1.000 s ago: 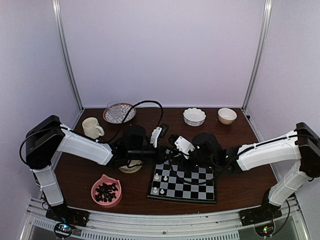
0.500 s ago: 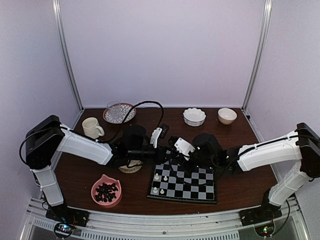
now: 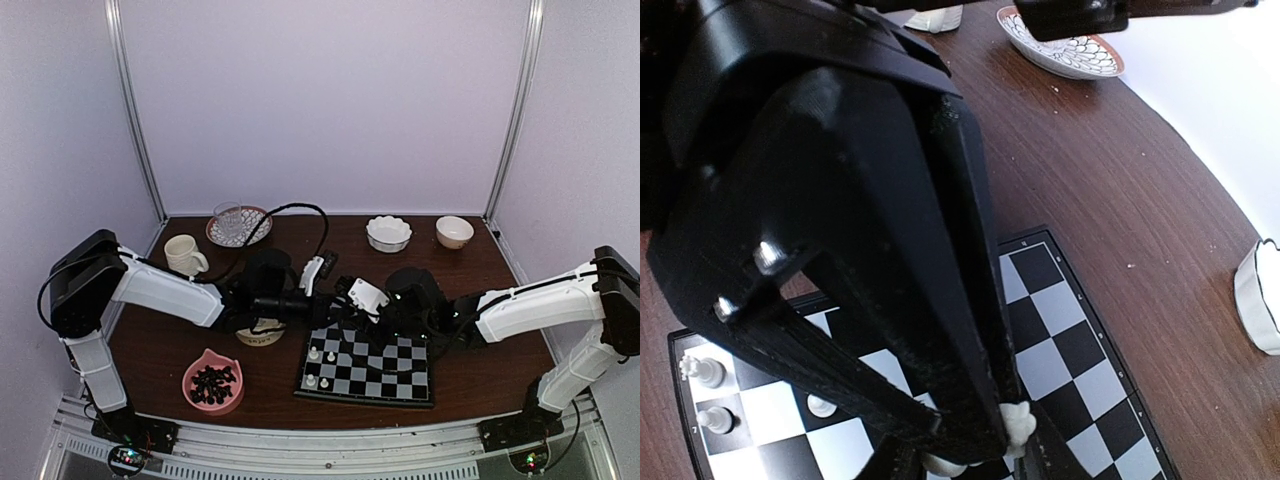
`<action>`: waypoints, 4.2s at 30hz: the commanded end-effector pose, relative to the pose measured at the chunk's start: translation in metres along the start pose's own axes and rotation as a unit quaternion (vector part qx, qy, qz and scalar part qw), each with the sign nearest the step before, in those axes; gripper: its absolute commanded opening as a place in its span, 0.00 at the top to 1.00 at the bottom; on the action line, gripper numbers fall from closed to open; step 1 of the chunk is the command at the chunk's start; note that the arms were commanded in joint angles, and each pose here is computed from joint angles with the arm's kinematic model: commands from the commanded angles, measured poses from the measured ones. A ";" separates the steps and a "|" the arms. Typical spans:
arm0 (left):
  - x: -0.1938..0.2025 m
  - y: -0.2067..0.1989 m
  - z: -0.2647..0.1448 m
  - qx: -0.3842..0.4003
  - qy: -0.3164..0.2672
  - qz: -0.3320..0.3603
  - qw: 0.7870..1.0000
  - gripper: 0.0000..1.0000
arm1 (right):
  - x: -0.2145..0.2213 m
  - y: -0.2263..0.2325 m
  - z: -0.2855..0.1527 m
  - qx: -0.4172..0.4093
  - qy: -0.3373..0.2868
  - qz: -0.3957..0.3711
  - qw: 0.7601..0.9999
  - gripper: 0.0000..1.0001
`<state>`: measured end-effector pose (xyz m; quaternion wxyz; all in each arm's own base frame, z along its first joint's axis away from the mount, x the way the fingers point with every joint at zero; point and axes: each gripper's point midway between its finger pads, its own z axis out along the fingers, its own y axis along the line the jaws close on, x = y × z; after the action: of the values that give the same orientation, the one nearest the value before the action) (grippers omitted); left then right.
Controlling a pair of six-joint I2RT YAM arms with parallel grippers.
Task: Set up the chess pieces on the board
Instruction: Pass from the left arm to the right, then pass from the right arm to the left, then place the knight at g1.
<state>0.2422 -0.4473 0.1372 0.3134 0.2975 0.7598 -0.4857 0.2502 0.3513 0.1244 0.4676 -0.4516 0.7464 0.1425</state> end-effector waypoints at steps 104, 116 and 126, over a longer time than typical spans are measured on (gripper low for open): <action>-0.015 0.009 -0.092 -0.122 -0.073 0.127 0.982 1.00 | -0.022 -0.035 -0.032 0.099 -0.073 0.036 0.992 0.34; 0.021 -0.014 -0.094 -0.054 -0.109 0.229 0.966 1.00 | -0.018 -0.054 -0.037 0.152 -0.066 0.047 0.985 0.32; 0.057 -0.024 -0.094 -0.015 -0.090 0.279 0.956 1.00 | -0.018 -0.054 -0.038 0.151 -0.066 0.047 0.985 0.32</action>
<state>0.1798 -0.3549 0.1296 0.4875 0.4238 0.6647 -0.3755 0.2751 0.3127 0.1625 0.5601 -0.3457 0.7488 0.0784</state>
